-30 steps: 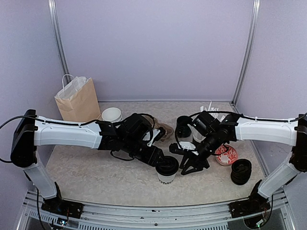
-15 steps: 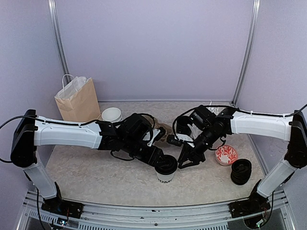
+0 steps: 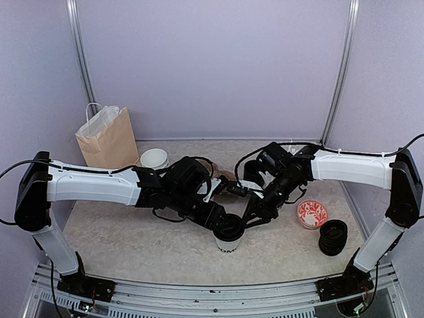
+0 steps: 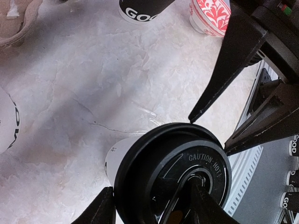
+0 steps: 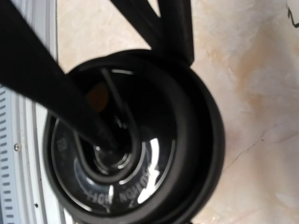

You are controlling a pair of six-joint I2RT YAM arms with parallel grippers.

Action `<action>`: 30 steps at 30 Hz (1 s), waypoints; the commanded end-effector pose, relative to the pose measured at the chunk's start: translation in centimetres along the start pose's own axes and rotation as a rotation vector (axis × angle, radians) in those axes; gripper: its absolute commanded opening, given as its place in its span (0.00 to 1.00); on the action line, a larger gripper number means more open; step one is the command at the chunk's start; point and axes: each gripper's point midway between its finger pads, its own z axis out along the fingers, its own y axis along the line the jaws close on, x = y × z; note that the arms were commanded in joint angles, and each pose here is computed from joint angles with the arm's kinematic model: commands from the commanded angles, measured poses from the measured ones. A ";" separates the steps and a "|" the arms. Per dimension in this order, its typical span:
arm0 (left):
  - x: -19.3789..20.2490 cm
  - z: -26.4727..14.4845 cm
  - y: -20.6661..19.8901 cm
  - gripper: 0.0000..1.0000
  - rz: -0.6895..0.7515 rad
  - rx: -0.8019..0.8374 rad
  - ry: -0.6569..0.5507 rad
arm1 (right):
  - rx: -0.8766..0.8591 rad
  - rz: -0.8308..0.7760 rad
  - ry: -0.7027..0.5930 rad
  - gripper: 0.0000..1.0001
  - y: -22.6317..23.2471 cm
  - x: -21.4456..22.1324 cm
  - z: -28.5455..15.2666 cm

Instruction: Pack the takeout coffee

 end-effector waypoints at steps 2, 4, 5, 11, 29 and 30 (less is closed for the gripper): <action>3.5 1.4 1.7 0.53 0.008 -0.050 0.114 | 0.076 0.062 0.059 0.32 -2.9 1.1 1.6; 3.8 1.5 2.1 0.52 0.003 -0.058 0.121 | 0.090 0.076 0.085 0.31 -3.4 1.9 2.2; 4.0 1.6 2.3 0.51 0.002 -0.063 0.127 | 0.097 0.080 0.092 0.30 -3.6 2.1 2.3; 4.9 1.9 3.0 0.51 -0.007 -0.081 0.145 | 0.132 0.092 0.111 0.29 -4.6 2.5 2.7; -1.5 -2.8 -0.3 0.74 0.109 -0.072 -0.084 | -0.080 -0.041 -0.021 0.39 1.5 0.1 0.5; -1.9 -3.3 -0.5 0.76 0.113 -0.068 -0.104 | -0.092 -0.052 -0.015 0.40 1.9 0.2 0.7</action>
